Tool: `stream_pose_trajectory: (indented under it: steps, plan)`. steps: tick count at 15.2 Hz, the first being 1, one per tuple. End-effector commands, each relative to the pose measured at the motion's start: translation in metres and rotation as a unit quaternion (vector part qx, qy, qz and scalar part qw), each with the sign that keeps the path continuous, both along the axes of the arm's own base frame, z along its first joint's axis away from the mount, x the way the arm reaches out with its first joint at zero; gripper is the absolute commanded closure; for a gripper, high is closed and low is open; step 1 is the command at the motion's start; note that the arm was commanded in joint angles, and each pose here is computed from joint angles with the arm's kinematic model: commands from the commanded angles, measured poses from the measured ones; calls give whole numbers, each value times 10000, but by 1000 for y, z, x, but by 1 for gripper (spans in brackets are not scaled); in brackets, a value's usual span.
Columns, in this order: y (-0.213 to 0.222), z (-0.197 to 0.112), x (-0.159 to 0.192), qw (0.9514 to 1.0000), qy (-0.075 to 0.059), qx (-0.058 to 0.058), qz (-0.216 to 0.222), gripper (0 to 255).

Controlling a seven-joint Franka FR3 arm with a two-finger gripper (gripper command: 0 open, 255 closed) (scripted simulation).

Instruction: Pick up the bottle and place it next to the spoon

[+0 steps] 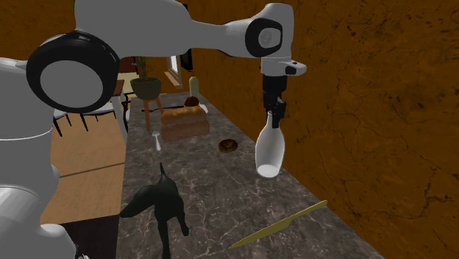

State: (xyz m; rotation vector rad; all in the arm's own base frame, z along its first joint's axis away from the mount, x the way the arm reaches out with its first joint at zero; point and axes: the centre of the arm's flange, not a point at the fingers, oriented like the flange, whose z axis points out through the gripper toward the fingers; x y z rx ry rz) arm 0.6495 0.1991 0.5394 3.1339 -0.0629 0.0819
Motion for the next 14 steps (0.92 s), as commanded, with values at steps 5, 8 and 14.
stream_pose_trajectory:
  steps: [5,8,14]
  plan:
    - [0,5,0,10000,1,-1,0,255]
    - [0,21,0,10000,1,-1,0,255]
    - [0,53,0,10000,1,-1,0,255]
